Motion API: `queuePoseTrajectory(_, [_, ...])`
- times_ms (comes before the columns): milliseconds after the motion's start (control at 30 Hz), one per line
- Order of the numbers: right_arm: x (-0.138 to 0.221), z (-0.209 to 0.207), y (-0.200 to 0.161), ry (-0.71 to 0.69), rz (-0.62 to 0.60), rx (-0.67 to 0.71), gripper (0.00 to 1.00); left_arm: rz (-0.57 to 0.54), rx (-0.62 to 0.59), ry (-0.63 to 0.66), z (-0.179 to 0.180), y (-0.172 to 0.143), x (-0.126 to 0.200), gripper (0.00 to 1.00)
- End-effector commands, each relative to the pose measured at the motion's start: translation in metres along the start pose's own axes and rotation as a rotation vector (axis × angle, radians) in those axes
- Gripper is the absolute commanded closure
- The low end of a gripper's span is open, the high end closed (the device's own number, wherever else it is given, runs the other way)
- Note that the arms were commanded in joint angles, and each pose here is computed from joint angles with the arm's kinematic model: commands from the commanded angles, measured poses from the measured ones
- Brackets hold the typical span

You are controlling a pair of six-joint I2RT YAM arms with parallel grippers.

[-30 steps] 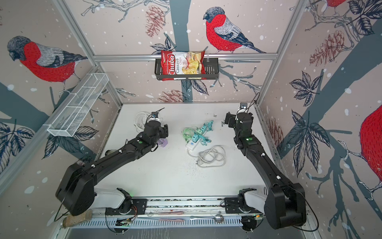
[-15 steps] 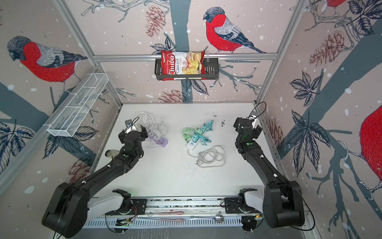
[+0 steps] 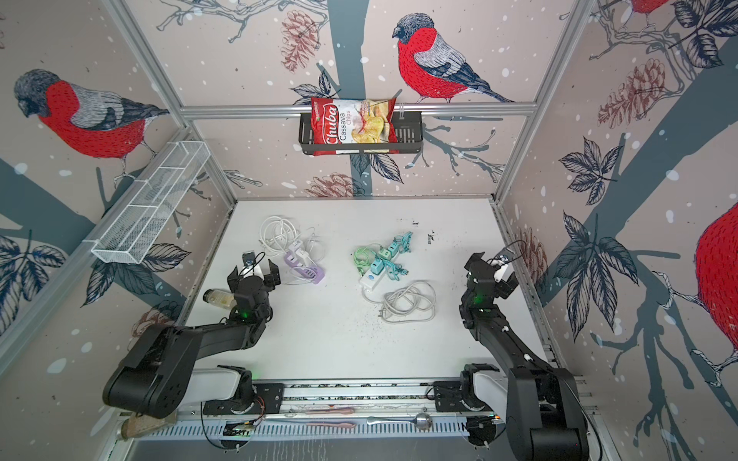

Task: Insert plugs into power strip
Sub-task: Reset both arms

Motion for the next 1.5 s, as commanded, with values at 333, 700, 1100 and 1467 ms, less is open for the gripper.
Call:
queuePoseTrajectory(333, [0.008, 0.031, -0.017, 0.352, -0.089, -0.005, 0.0, -0.229, 0.049, -0.032, -0.004, 0.019, 0.011, 0.03])
queuePoseTrajectory(700, [0.013, 0.053, -0.049, 0.505, -0.064, 0.124, 0.0, -0.271, 0.071, -0.043, -0.001, 0.01, 0.024, 0.01])
queuePoseTrajectory(1100, [0.003, 0.053, -0.05, 0.434, -0.035, 0.122, 0.0, -0.269, 0.079, -0.032, 0.0, 0.01, 0.023, 0.02])
queuePoseTrajectory(1467, [-0.005, 0.055, -0.052, 0.404, -0.017, 0.128, 0.0, -0.268, 0.079, -0.032, 0.0, 0.01, 0.023, 0.02])
Point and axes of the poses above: each gripper's point midway between its finger pads, its own x axis back along the fingers, its own z axis along the line the jaws close on, y = z × x, the point moved 3 cm from there along x, back along the fingers, and after that the axes turned 13 degrees about -x, right-handed, at the moved point
